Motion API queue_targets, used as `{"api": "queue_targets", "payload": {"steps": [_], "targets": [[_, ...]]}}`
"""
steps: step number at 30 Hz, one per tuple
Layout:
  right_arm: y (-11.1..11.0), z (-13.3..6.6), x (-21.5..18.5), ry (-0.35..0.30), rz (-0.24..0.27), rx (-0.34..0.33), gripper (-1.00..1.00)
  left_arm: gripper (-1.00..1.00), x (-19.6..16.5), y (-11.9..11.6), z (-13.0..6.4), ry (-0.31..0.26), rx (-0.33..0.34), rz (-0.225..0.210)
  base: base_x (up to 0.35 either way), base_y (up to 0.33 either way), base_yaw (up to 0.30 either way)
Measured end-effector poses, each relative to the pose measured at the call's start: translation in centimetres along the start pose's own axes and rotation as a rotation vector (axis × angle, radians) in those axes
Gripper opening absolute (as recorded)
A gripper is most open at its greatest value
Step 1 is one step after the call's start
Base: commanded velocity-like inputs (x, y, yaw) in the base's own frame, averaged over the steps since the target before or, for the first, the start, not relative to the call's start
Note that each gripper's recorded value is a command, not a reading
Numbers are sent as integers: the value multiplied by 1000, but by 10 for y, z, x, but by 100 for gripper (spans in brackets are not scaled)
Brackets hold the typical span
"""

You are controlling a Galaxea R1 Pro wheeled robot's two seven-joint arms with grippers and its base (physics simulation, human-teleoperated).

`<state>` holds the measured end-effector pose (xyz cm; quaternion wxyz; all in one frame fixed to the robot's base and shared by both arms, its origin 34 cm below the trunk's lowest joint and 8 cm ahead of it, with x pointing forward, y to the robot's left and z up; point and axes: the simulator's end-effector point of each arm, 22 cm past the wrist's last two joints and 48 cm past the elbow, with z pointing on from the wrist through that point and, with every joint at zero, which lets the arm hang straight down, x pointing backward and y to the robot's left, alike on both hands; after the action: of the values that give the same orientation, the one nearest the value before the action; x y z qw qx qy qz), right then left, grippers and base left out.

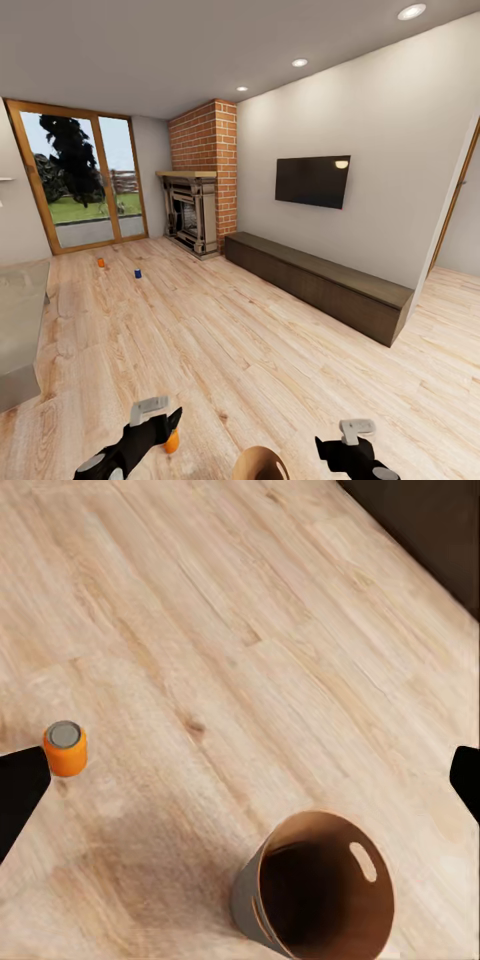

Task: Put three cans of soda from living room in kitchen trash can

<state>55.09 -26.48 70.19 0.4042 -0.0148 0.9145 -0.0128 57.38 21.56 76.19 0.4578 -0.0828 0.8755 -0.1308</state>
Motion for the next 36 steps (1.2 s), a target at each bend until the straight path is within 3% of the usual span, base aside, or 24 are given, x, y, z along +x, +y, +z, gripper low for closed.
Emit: {"api": "queue_targets", "payload": {"steps": [4,6,12,13,15,16,23,36], "targets": [[0,-4,-12,-27,1,0,100,100,-7,-11,-2,-11,32,-29,0,0,0],[-1,-4,-14,-33,1,2,100,100,0,-17,-3,25,47,-16,0,0,0],[0,-4,-15,-34,0,2,100,100,1,-32,-5,34,49,64,0,0,0],[0,-4,-15,-34,0,2,100,100,4,-41,-4,38,62,85,0,0,0],[-1,-5,-16,-36,-3,4,100,100,22,-89,-7,72,137,187,0,0,0],[-1,-5,-16,-36,-4,5,100,100,22,-90,-7,73,138,193,0,0,0],[-7,-5,-17,-36,-41,29,100,100,29,-95,-10,109,144,204,0,0,0],[-7,-5,-17,-36,-42,30,100,100,29,-95,-10,109,144,205,0,0,0]]}}
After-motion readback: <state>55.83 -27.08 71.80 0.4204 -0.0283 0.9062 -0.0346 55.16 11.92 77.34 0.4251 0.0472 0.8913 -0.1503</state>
